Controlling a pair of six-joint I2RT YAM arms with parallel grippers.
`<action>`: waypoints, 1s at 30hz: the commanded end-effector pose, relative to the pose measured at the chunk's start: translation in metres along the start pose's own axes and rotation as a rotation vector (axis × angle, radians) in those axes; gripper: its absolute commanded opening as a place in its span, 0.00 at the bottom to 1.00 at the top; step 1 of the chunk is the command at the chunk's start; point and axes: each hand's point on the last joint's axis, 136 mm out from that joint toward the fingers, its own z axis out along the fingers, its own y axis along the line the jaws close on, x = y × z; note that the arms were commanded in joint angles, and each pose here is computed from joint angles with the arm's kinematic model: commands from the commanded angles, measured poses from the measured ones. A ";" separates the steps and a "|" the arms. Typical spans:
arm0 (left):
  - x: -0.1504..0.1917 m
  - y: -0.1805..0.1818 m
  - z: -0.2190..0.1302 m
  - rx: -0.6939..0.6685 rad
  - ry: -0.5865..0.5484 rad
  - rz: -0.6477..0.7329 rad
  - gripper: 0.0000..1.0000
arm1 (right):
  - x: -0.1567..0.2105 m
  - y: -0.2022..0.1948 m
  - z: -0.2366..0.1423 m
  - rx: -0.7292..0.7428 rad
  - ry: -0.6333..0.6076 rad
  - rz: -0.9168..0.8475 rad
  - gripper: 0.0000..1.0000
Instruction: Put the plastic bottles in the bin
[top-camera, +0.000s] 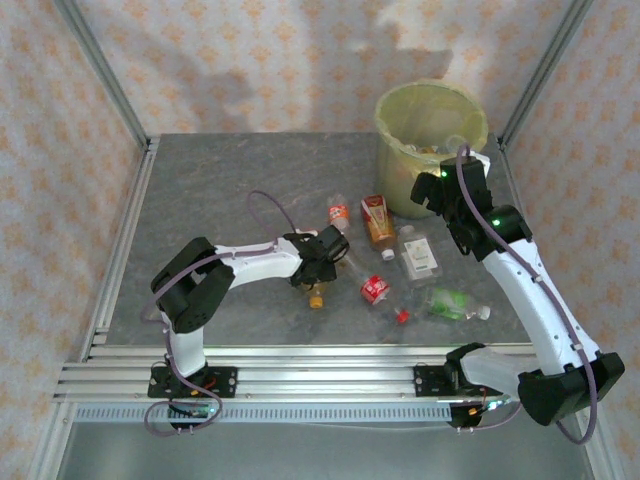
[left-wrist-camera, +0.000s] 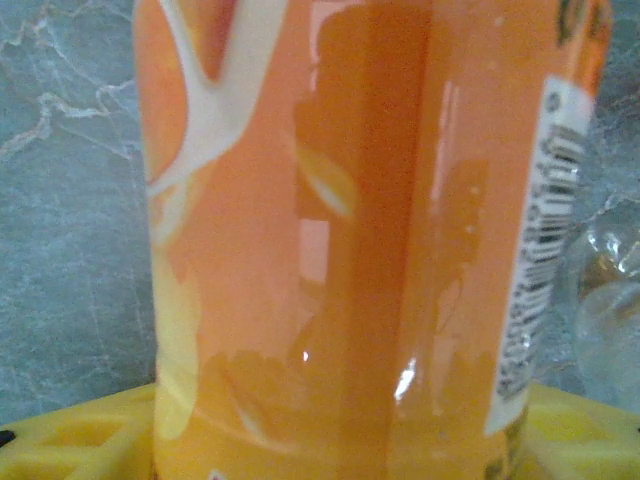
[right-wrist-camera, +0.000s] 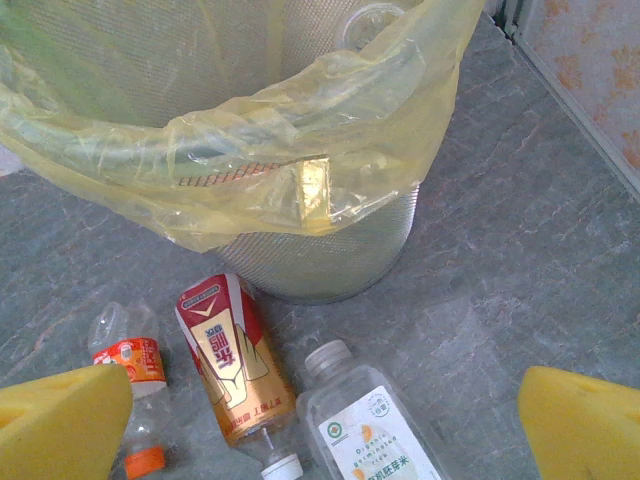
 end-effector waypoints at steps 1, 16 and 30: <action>-0.008 -0.011 -0.008 0.018 -0.032 -0.004 0.67 | -0.001 0.002 0.001 -0.003 -0.010 0.009 0.99; -0.022 -0.024 -0.021 0.044 -0.086 0.002 0.67 | 0.001 0.003 0.003 -0.008 -0.002 0.004 0.99; -0.024 -0.015 -0.025 0.021 -0.111 -0.005 0.67 | 0.001 0.004 0.003 -0.017 -0.002 0.008 0.99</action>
